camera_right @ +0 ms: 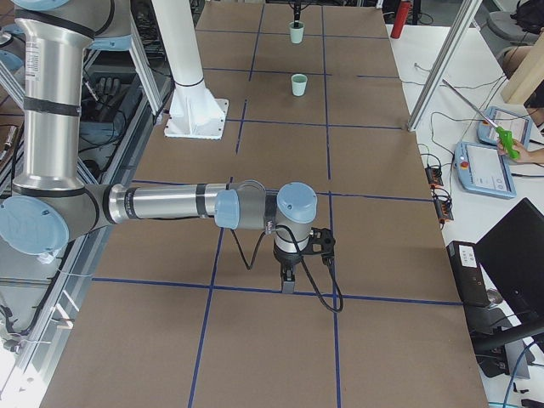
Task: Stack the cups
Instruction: 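Lift the grasped cup with the left gripper toward the other cup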
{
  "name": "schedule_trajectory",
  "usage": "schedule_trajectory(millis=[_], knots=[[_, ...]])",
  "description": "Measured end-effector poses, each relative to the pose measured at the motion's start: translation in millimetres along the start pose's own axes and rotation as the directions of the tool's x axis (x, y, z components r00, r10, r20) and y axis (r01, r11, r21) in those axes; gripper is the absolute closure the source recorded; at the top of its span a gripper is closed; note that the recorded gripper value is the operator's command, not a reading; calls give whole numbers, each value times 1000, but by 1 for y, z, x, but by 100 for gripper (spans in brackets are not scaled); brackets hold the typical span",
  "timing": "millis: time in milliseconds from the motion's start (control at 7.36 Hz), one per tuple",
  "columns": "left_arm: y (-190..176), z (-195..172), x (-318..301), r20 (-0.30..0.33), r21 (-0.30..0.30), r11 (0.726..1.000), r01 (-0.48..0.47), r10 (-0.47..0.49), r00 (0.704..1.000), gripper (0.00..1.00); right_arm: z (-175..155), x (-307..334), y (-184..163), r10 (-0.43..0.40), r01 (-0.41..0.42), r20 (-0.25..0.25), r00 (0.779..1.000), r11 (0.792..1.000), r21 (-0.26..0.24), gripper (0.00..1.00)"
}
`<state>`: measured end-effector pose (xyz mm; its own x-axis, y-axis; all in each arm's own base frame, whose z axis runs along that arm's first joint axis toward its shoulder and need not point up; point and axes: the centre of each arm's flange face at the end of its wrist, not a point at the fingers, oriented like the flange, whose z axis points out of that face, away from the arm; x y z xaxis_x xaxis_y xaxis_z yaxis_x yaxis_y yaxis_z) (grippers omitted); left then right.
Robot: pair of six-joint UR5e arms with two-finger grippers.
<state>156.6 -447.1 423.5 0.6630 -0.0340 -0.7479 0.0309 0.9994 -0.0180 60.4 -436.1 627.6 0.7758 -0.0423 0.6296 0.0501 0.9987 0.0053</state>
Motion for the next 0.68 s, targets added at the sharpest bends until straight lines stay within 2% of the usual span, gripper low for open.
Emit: schedule_trajectory(millis=[407, 679], knots=[[-25, -33, 89, -49, -40, 994, 98, -100, 994, 100, 0, 0, 0, 0, 0, 0, 1000, 1000, 0, 0], [-32, -21, 161, -74, -83, 987, 140, -146, 987, 100, 0, 0, 0, 0, 0, 0, 1000, 1000, 0, 0]])
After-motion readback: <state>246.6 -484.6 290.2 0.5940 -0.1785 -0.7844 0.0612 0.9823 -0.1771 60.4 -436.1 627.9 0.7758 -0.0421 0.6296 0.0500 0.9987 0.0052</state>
